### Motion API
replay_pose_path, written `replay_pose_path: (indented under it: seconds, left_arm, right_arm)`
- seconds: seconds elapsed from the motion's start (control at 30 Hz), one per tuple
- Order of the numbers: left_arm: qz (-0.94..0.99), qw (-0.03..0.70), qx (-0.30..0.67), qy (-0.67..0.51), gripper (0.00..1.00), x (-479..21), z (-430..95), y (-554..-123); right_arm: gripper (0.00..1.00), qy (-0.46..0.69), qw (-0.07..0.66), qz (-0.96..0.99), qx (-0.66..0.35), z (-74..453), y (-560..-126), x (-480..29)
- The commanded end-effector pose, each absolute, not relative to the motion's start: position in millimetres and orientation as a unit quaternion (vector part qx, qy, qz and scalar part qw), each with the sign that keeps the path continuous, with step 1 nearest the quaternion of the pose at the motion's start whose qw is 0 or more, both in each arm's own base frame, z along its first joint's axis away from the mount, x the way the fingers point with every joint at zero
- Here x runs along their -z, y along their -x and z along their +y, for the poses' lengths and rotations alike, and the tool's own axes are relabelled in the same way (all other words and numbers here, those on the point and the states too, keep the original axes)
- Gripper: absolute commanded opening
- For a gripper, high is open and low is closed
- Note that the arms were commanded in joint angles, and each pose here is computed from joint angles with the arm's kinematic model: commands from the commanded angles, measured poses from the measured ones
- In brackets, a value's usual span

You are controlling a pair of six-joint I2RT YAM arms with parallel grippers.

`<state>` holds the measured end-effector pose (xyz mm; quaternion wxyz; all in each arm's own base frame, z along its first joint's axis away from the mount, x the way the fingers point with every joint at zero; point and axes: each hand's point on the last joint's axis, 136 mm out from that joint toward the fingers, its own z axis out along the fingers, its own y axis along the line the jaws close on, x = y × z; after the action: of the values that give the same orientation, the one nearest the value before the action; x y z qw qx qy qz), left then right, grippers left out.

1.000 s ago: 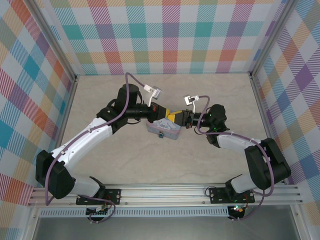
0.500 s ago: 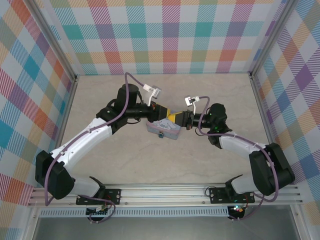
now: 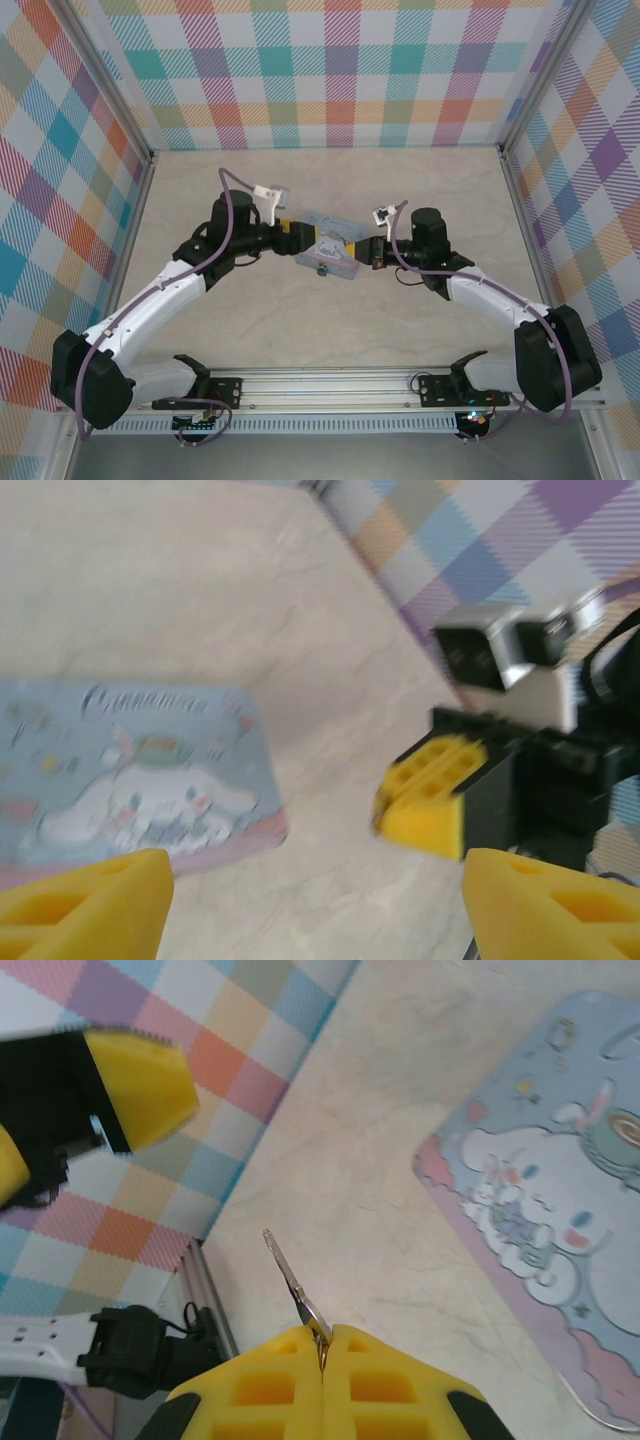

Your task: Unlock a padlock with a key

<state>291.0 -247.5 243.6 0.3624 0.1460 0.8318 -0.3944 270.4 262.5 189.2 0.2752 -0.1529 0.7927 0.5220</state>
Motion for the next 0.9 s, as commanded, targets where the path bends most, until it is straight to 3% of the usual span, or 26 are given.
replay_pose_path:
  seconds: [0.0,0.33,0.87]
  left_arm:
    - [0.83,0.371,0.397,-0.127,0.82,-230,-237,-284]
    - [0.836,0.366,0.374,-0.166,0.94,-153,-231,-269]
    - [0.829,0.347,0.384,-0.213,0.92,-108,-257,-276]
  right_arm:
    - [0.03,0.127,0.271,0.816,-0.494,262,-286,-172]
    - [0.03,0.078,0.259,0.833,-0.482,272,-325,-141]
    - [0.03,0.06,0.227,0.839,-0.491,284,-342,-111]
